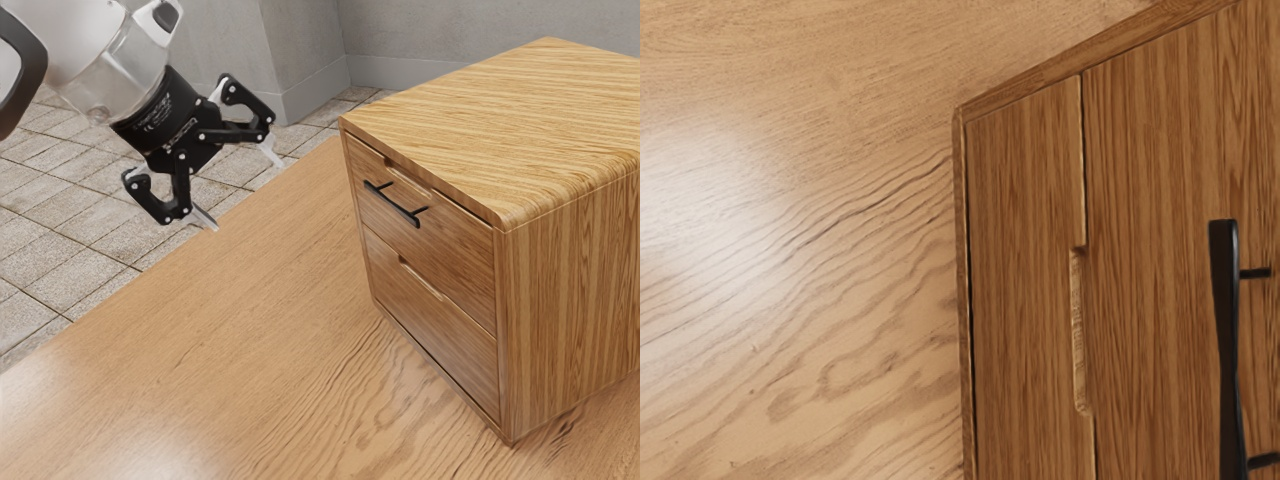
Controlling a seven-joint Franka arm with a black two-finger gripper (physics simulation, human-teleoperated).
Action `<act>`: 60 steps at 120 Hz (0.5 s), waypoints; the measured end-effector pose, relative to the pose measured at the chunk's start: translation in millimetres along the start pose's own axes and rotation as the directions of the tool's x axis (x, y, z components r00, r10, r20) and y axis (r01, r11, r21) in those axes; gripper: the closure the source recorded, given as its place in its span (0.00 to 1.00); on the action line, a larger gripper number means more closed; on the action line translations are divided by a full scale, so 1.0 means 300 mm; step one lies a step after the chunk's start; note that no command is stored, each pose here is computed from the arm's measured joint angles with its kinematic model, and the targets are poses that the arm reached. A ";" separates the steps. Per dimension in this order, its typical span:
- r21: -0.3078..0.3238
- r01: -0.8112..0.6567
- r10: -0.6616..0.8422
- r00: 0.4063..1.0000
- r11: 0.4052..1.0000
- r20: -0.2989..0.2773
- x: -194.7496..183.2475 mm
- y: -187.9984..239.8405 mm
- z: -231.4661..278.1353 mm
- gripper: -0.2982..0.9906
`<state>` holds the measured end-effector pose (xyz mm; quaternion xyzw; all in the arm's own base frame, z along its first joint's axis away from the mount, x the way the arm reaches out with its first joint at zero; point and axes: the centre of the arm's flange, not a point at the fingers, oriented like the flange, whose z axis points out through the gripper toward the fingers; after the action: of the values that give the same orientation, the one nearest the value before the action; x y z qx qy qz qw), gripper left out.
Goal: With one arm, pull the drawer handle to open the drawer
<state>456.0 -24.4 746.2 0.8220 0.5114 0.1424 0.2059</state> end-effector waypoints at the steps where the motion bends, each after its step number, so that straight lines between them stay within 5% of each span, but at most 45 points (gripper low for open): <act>1: -0.008 0.003 -0.003 1.000 1.000 0.001 0.006 -0.005 -0.002 0.23; 22: -0.113 0.040 -0.037 0.999 0.993 0.029 0.053 -0.106 0.076 0.23; 60: -0.165 0.129 -0.150 0.981 0.978 -0.122 0.110 0.079 0.311 0.23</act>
<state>530.4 -22.0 676.8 0.7540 0.5678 0.2220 0.2444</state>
